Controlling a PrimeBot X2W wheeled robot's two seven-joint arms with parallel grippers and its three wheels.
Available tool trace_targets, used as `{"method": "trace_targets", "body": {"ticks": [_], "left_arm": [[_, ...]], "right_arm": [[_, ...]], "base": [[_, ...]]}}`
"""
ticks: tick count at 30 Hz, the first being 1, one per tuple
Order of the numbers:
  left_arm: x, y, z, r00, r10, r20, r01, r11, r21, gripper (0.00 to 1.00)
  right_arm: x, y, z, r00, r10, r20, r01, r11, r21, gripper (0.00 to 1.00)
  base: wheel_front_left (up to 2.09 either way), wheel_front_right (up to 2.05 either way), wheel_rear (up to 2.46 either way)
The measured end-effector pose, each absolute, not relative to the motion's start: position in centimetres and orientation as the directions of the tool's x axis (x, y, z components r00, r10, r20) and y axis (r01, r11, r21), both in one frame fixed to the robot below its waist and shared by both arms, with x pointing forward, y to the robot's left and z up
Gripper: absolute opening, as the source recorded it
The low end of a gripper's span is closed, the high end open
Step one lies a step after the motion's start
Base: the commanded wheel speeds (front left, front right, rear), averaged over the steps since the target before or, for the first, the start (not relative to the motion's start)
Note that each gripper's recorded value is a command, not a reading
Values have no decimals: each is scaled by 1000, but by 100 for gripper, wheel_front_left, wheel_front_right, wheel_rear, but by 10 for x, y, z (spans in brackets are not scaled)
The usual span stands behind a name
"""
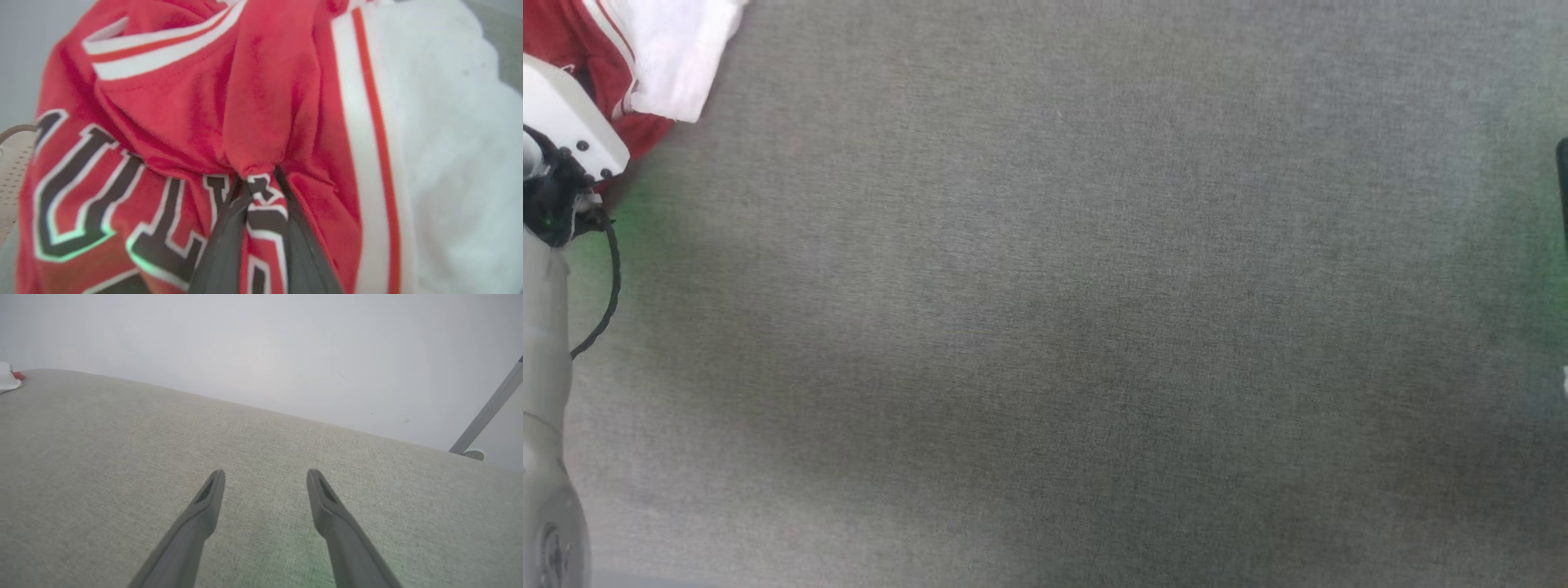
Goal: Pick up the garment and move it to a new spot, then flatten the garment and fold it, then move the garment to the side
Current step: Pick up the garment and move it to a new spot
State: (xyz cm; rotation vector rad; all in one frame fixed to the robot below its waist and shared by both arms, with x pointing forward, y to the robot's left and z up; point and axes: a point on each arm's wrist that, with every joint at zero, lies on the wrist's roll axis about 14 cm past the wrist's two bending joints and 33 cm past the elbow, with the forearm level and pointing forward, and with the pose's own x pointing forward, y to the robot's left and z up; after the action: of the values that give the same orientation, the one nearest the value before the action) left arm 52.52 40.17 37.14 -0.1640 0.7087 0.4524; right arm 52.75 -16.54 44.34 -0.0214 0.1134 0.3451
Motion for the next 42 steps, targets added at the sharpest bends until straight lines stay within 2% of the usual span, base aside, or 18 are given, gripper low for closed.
{"method": "trace_targets", "body": {"ticks": [11, 16, 23, 32, 42], "left_arm": [[536, 431, 498, 837, 395, -377, -391, 916, 92, 0], [539, 426, 574, 897, 366, -248, -339, 930, 144, 0], [524, 407, 657, 947, 291, -135, -265, 947, 183, 0], [499, 368, 703, 980, 174, -96, -149, 964, 220, 0], [500, 274, 710, 994, -35, -108, 59, 971, 233, 0]], "right_arm": [[515, -148, 484, 936, 352, -17, -351, 936, 34, 100], [504, -135, 506, 929, 367, 35, -369, 928, 49, 100], [490, -118, 535, 916, 387, 102, -394, 917, 66, 100], [476, -125, 562, 920, 351, 172, -366, 928, 64, 100], [457, -173, 571, 956, 214, 199, -232, 970, 70, 100]], "base": [[0, 0, 0], [0, 0, 0], [0, 0, 0], [0, 0, 0], [0, 0, 0]]}}
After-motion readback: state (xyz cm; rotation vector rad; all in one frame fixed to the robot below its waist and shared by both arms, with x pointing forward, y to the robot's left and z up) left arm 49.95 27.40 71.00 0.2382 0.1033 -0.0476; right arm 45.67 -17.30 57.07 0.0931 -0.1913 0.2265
